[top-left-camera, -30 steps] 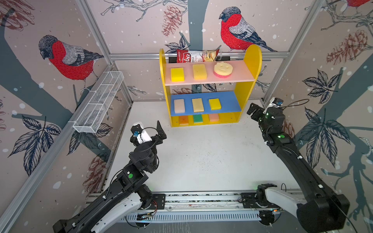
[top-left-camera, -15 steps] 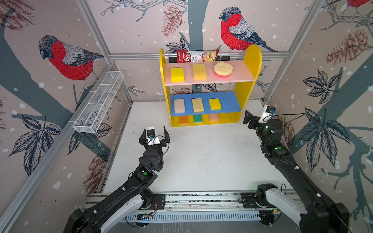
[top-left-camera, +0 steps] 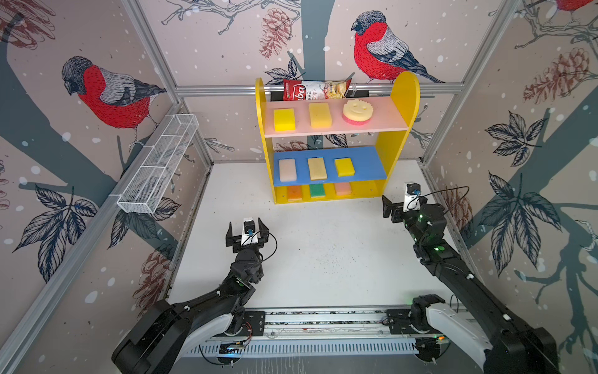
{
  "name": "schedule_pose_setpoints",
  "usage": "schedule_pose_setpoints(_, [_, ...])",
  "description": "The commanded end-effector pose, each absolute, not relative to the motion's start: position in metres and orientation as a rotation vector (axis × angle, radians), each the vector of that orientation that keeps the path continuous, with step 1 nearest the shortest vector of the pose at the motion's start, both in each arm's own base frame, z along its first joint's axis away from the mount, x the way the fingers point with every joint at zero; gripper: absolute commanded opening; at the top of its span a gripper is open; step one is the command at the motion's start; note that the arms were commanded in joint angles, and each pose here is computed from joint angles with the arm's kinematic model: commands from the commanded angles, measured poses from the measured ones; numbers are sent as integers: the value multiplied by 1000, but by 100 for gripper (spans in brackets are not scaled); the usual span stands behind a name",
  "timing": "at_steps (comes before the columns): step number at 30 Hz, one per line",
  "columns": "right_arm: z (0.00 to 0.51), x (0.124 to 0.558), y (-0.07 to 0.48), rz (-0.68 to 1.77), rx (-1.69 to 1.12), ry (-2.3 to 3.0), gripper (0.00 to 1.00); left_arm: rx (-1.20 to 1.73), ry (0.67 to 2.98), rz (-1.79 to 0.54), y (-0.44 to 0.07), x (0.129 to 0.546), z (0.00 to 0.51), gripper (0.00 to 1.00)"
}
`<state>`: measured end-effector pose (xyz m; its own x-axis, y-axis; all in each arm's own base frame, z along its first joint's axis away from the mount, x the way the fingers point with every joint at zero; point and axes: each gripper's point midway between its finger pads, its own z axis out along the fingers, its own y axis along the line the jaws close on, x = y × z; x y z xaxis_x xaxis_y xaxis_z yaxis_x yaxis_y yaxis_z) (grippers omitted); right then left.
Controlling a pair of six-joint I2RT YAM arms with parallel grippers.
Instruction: Place and organize the cleaning sponges onto the shelf
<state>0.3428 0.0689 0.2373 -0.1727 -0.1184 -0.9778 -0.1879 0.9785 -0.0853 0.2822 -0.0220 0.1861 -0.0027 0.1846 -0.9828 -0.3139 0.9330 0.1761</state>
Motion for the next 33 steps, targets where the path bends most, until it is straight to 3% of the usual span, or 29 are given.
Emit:
schedule_pose_setpoints(1, [239, 343, 66, 33, -232, 1737, 99, -181, 1482, 335, -18, 289, 199, 98])
schedule_pose_setpoints(10, [226, 341, 53, 11, -144, 1736, 100, -223, 1606, 365, -3, 315, 159, 98])
schedule_pose_setpoints(19, [210, 344, 38, -27, -53, 1753, 100, -38, 1541, 426, -17, 344, 164, 99])
schedule_pose_setpoints(23, [196, 348, 30, -55, -7, 1779, 100, -290, 1434, 478, 22, 323, 169, 99])
schedule_pose_setpoints(33, [147, 352, 2, -142, 147, 1817, 100, -174, 1456, 308, 12, 325, 163, 99])
